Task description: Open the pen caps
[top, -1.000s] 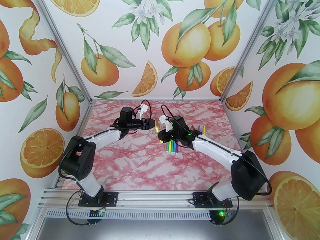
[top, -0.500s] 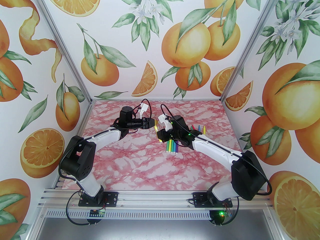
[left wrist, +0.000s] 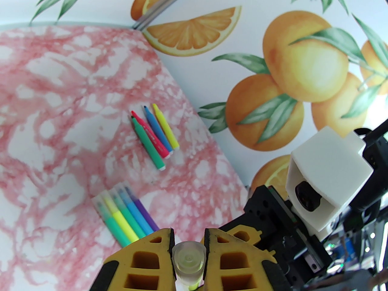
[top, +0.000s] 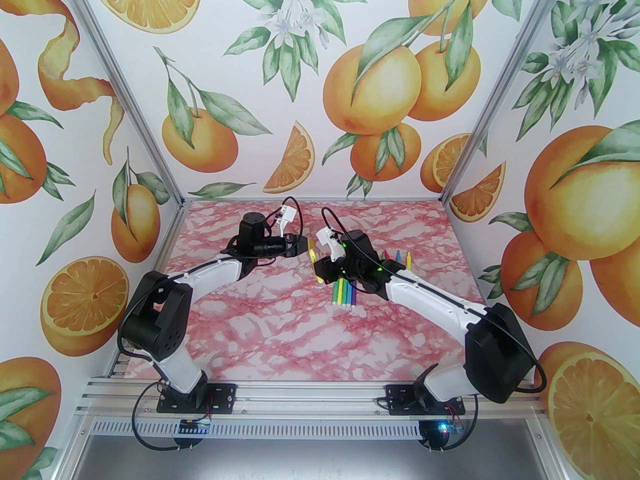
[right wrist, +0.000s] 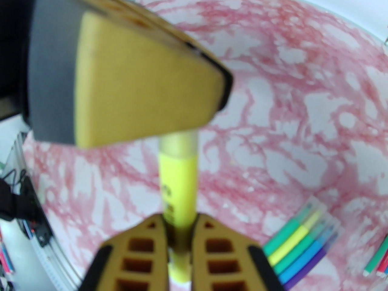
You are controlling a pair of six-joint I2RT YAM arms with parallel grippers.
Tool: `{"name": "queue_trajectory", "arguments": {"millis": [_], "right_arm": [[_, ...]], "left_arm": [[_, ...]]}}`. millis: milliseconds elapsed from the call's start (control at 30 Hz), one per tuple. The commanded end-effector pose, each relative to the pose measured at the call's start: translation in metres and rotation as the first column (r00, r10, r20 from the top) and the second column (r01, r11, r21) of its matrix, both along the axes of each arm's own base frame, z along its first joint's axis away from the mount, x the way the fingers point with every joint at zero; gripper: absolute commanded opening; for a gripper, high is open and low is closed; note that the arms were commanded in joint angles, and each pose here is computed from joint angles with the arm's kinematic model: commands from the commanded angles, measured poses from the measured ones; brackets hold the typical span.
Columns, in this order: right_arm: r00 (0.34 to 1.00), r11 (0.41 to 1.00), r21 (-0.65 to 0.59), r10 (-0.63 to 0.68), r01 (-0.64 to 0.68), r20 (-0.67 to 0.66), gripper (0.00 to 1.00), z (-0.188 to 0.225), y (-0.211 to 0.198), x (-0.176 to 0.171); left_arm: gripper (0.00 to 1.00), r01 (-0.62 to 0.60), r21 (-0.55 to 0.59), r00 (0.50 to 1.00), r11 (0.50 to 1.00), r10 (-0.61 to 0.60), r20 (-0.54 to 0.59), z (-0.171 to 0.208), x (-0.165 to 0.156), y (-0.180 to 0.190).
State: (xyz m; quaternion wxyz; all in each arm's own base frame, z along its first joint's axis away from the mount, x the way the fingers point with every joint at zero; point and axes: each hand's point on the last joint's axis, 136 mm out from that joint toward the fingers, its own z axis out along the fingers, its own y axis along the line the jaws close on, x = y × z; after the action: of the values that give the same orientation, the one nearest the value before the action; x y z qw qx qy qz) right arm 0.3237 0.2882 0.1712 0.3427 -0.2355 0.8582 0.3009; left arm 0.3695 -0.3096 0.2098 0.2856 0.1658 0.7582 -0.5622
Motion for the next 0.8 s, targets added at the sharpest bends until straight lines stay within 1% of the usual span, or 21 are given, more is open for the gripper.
{"name": "queue_trajectory", "arguments": {"millis": [0, 67, 133, 300, 367, 500, 767], "right_arm": [[0.998, 1.000, 0.016, -0.012, 0.011, 0.063, 0.15, 0.014, 0.001, 0.005], [0.999, 1.000, 0.015, -0.007, 0.006, 0.052, 0.27, 0.011, 0.002, 0.004], [0.999, 1.000, 0.014, -0.001, 0.001, 0.045, 0.33, 0.007, 0.003, 0.004], [1.000, 1.000, 0.009, 0.000, 0.000, 0.024, 0.35, -0.004, 0.005, 0.005], [1.000, 1.000, 0.009, 0.003, -0.003, 0.019, 0.34, -0.006, 0.005, 0.005], [1.000, 1.000, -0.003, 0.001, -0.001, 0.013, 0.24, -0.009, 0.004, 0.004], [1.000, 1.000, -0.030, 0.006, -0.006, -0.001, 0.09, -0.018, -0.004, -0.005]], "left_arm": [[0.04, 0.044, -0.024, 0.999, 0.999, -0.043, 0.018, 0.006, -0.007, -0.006], [0.02, 0.039, -0.030, 0.999, 0.999, -0.039, 0.021, 0.009, -0.006, -0.006], [0.00, 0.040, -0.036, 0.999, 0.999, -0.039, 0.023, 0.011, -0.007, -0.006], [0.00, 0.039, -0.040, 0.999, 0.998, -0.037, 0.028, 0.016, -0.008, -0.005], [0.00, 0.038, -0.040, 0.999, 0.998, -0.036, 0.033, 0.018, -0.008, -0.005], [0.00, 0.027, -0.032, 0.999, 0.999, -0.026, 0.042, 0.020, -0.009, -0.003], [0.00, -0.012, -0.025, 0.998, 1.000, 0.014, 0.066, 0.028, -0.003, 0.002]]}}
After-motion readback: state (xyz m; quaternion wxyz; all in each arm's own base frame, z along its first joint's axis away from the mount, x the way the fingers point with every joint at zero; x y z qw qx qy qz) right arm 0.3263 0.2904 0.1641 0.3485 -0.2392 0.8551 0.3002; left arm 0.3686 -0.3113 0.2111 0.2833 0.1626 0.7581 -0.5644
